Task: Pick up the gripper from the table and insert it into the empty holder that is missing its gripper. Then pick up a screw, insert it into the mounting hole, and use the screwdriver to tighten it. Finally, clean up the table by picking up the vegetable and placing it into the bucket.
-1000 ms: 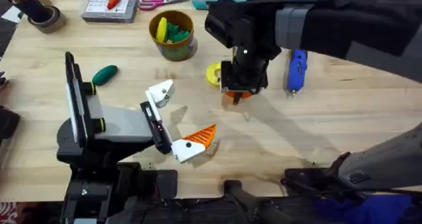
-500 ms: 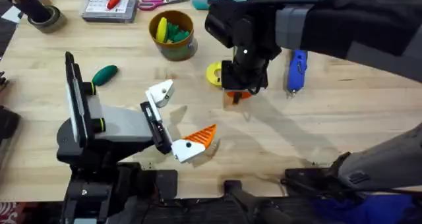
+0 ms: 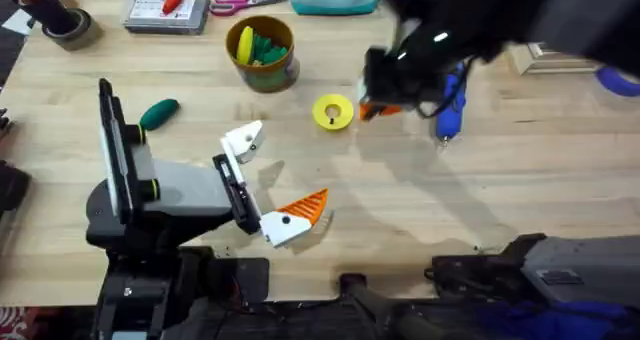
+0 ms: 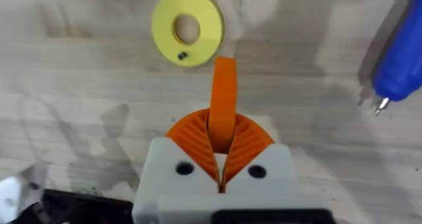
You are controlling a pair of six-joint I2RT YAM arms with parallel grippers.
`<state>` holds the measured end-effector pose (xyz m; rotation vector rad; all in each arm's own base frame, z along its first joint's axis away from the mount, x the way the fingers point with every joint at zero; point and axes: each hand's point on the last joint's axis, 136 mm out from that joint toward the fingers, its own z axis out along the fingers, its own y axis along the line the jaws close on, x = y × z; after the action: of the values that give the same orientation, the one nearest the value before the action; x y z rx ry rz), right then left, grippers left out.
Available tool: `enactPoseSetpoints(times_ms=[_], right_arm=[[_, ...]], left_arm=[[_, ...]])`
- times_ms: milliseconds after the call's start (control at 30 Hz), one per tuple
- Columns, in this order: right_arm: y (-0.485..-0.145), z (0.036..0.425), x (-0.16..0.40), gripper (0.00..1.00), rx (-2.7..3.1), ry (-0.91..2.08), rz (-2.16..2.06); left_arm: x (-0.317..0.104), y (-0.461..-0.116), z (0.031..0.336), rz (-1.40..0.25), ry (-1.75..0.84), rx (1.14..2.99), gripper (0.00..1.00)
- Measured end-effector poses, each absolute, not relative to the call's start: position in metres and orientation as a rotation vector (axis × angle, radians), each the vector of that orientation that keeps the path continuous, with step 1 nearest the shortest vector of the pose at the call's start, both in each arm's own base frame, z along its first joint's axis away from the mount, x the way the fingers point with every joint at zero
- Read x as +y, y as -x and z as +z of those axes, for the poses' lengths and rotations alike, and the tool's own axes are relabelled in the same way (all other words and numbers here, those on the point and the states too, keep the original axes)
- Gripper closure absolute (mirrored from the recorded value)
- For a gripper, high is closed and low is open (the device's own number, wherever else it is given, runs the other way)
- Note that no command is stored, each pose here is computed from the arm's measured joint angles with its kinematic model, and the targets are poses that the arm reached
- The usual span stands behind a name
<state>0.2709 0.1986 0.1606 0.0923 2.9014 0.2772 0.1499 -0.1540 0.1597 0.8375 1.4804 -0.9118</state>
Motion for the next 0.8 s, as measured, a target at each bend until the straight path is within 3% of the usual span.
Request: enactPoseSetpoints(times_ms=[367,600,800], right_arm=[[-0.316,0.266,0.173,0.992,2.457,-0.165,0.555],[-0.318,0.316,0.186,0.992,2.262,-0.028,0.723],[-0.311,0.341,0.230,0.992,1.979,0.218,1.042]], left_arm=[[-0.154,-0.150,0.160,-0.912,-0.837,1.480,0.015],[-0.154,-0.150,0.160,-0.912,-0.837,1.481,0.015],[-0.154,-0.150,0.160,-0.912,-0.838,1.481,0.015]])
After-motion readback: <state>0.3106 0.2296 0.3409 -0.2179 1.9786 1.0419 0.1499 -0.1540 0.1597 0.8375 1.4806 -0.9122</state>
